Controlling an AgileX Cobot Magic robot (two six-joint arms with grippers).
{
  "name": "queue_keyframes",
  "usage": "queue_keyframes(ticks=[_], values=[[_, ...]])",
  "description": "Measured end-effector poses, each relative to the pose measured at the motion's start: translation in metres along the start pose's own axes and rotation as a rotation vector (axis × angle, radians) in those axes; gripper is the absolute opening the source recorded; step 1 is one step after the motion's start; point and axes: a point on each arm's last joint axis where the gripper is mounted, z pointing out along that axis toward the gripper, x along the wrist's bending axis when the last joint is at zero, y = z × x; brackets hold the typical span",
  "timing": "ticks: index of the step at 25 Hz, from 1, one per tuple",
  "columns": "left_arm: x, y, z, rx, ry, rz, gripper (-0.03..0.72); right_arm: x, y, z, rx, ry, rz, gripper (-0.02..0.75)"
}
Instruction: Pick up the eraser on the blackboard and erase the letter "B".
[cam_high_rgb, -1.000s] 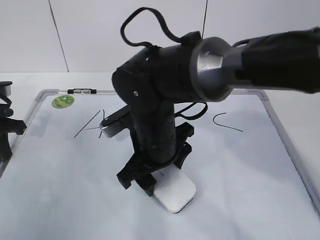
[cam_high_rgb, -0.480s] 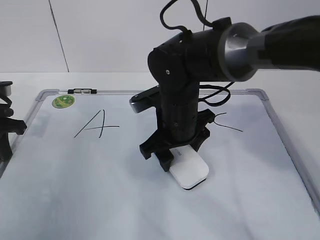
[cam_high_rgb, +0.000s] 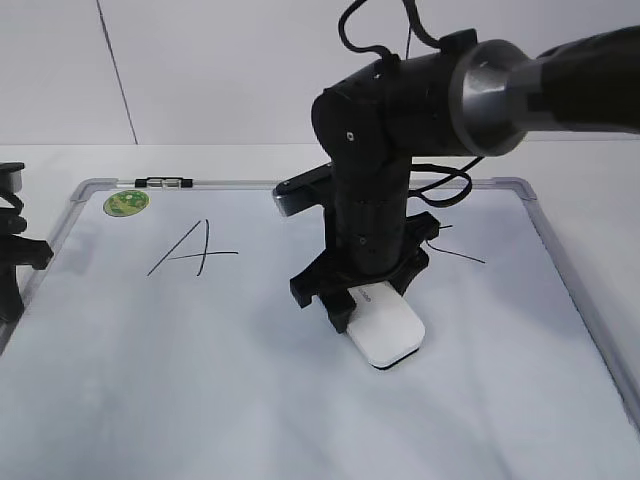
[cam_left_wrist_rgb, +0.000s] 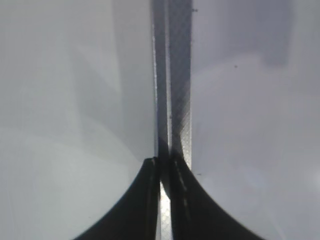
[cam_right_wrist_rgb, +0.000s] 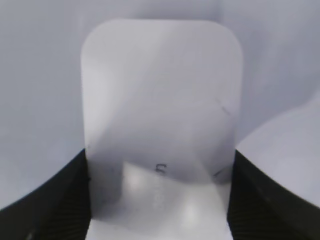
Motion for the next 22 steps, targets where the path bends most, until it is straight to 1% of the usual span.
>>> queue_keyframes(ticks=[5,7,8,10,11,13,15,19,22], values=[[0.000,0.000,0.000,0.000,0.001,0.001,0.022,0.026,-0.002,-0.002,-0.032,-0.073,-0.142,0.547],[0.000,0.000,0.000,0.000,0.001,0.001,0.022,0.043,-0.004,-0.004,-0.050,-0.075,-0.199,0.547],[0.000,0.000,0.000,0.000,0.001,0.001,0.022,0.051,-0.005,-0.005,-0.059,-0.065,-0.225,0.547],[0.000,0.000,0.000,0.000,0.001,0.001,0.022,0.074,-0.009,-0.007,-0.072,-0.015,-0.274,0.547],[0.000,0.000,0.000,0.000,0.001,0.001,0.022,0.079,-0.011,-0.008,-0.072,0.000,-0.283,0.547],[0.000,0.000,0.000,0.000,0.001,0.001,0.022,0.105,-0.018,-0.010,-0.072,0.078,-0.312,0.547],[0.000,0.000,0.000,0.000,0.001,0.001,0.022,0.121,-0.025,-0.014,-0.070,0.136,-0.327,0.547],[0.000,0.000,0.000,0.002,0.001,0.001,0.022,0.146,-0.038,-0.020,-0.066,0.173,-0.385,0.547],[0.000,0.000,0.000,0.002,0.001,0.001,0.022,0.153,-0.042,-0.022,-0.062,0.196,-0.392,0.547]])
